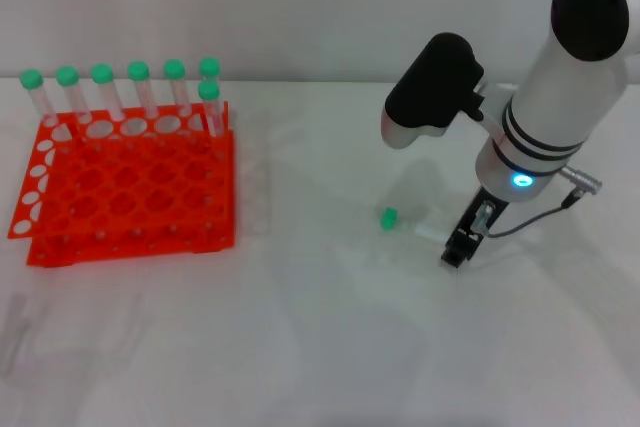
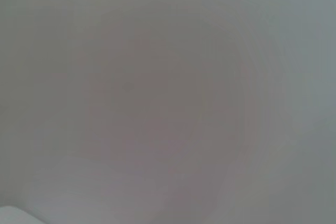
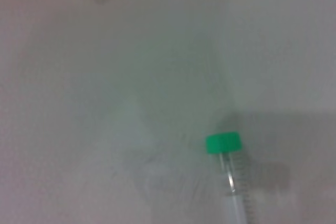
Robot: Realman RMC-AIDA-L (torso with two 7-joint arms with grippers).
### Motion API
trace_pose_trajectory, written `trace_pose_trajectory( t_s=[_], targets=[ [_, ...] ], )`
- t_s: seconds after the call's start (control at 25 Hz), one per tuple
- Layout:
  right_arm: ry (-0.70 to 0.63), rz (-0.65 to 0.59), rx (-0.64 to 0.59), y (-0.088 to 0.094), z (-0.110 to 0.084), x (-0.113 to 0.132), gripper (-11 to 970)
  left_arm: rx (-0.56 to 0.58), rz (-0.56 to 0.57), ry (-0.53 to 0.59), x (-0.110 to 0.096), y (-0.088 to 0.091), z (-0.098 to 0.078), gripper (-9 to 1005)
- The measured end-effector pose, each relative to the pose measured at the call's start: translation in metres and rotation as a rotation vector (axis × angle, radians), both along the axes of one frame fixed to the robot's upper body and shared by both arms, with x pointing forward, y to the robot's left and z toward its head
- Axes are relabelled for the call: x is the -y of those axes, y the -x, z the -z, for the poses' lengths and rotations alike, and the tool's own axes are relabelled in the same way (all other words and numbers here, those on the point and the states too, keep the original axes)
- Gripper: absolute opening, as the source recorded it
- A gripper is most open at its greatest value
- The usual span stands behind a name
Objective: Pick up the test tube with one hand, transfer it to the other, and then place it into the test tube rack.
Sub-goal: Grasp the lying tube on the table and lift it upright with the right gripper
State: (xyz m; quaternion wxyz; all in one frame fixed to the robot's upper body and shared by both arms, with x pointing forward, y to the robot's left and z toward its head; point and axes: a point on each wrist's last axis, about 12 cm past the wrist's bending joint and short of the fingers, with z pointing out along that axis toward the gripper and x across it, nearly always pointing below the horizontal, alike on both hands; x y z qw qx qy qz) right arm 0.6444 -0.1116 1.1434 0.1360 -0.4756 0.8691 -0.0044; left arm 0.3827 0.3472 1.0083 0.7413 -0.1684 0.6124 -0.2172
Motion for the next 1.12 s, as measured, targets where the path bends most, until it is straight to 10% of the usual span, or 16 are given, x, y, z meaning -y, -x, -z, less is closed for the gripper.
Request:
trace_pose_trajectory(
  t_s=[0.64, 1.12],
  targets=[
    [-0.055, 0.027, -0.016, -0.005, -0.003, 0.004, 196, 0.015, -0.002, 0.022, -0.001, -0.001, -0.002, 830],
    [-0.598, 0.154, 0.168, 0.003, -0.045, 0.096, 186, 0.054, 0.026, 0.018, 0.001, -0.002, -0.007, 825]
  ],
)
